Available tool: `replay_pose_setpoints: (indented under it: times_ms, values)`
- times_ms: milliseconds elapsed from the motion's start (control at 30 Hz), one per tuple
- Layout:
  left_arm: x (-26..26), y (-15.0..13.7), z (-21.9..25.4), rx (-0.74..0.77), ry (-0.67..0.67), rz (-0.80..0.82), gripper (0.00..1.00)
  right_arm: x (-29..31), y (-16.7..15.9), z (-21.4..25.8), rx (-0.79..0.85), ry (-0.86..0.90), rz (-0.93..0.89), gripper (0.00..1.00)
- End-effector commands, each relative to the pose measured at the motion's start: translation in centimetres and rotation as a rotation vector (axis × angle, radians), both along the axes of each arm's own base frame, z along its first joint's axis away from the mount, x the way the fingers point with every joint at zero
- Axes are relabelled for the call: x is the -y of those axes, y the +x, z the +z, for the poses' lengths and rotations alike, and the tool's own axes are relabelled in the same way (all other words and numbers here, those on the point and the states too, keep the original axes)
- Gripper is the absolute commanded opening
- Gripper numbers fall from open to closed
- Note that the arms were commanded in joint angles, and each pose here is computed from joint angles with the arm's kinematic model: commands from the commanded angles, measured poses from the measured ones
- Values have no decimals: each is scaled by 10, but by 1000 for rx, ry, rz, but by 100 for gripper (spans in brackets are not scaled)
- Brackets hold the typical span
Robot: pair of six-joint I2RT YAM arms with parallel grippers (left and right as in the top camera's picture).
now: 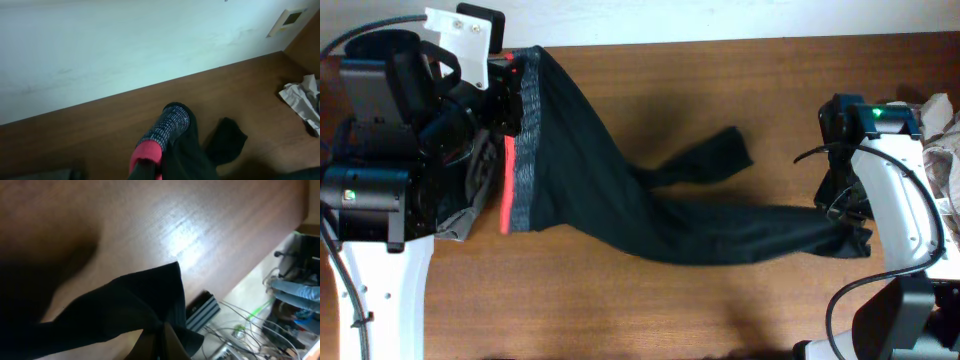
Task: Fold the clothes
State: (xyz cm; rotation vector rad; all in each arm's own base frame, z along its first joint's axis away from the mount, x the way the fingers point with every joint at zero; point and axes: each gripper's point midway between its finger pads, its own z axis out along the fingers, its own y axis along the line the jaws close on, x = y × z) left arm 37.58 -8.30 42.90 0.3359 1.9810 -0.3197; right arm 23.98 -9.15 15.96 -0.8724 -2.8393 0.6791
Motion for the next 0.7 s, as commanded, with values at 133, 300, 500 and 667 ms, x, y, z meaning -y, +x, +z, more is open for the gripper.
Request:
replay_pose_setpoints:
  times_ms: [133, 300, 500, 667]
  values:
    - [-24, 2, -4, -3, 94, 112, 0, 0, 5, 9, 57, -11, 2, 4]
    - [-24, 24, -36, -89, 124, 113, 0, 0, 8, 8, 68, -12, 1, 4]
    - [-29, 42, -86, -237, 164, 133, 0, -4, 12, 6, 81, 16, 19, 30]
    - [-30, 48, -94, -255, 172, 139, 0, -26, 41, -3, 160, 172, 150, 54]
